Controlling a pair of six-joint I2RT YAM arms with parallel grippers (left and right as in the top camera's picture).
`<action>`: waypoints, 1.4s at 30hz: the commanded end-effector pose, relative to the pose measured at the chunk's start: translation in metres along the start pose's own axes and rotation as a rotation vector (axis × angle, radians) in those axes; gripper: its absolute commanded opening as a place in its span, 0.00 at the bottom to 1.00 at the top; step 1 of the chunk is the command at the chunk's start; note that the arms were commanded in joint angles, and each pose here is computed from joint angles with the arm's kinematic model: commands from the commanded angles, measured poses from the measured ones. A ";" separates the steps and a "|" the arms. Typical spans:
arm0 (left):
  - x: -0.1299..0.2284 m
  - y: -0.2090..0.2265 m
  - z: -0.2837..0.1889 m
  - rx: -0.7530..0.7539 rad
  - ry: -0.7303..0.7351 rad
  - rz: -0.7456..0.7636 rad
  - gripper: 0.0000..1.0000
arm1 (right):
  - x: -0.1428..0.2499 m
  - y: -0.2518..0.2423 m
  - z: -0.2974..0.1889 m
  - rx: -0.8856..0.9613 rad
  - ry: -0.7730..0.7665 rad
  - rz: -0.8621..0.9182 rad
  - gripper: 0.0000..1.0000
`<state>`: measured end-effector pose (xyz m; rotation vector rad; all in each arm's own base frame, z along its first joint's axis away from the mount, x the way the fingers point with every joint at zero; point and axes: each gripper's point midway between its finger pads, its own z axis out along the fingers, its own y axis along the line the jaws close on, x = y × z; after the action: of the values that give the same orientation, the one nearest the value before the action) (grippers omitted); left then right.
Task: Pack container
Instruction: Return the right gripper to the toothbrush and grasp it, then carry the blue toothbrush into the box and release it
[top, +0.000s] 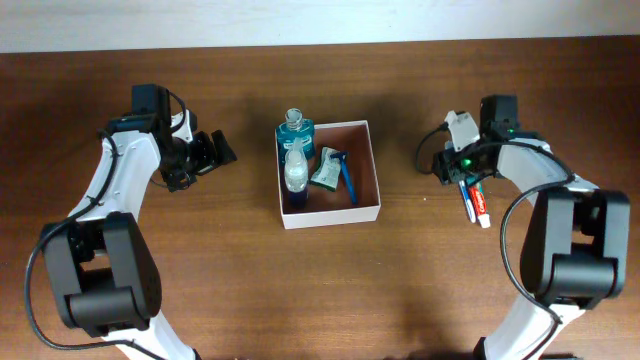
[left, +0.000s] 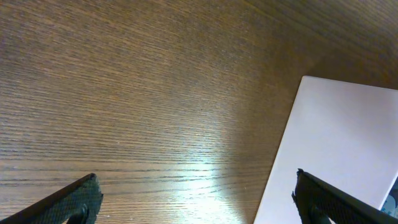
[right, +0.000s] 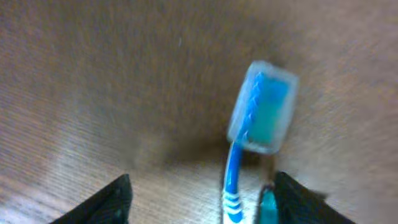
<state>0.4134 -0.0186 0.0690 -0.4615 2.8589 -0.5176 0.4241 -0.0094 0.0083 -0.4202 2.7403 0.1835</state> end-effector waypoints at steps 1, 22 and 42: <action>0.002 0.003 0.004 -0.006 0.010 0.005 0.99 | 0.008 0.008 0.004 -0.031 0.030 -0.006 0.60; 0.002 0.003 0.004 -0.006 0.011 0.005 1.00 | 0.020 0.013 0.002 -0.056 0.084 0.043 0.09; 0.002 0.003 0.004 -0.006 0.010 0.005 0.99 | -0.115 0.121 -0.119 -0.305 -0.081 0.168 0.08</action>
<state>0.4133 -0.0186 0.0690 -0.4617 2.8593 -0.5176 0.4519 0.0852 0.1477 -0.2164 2.7160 0.5936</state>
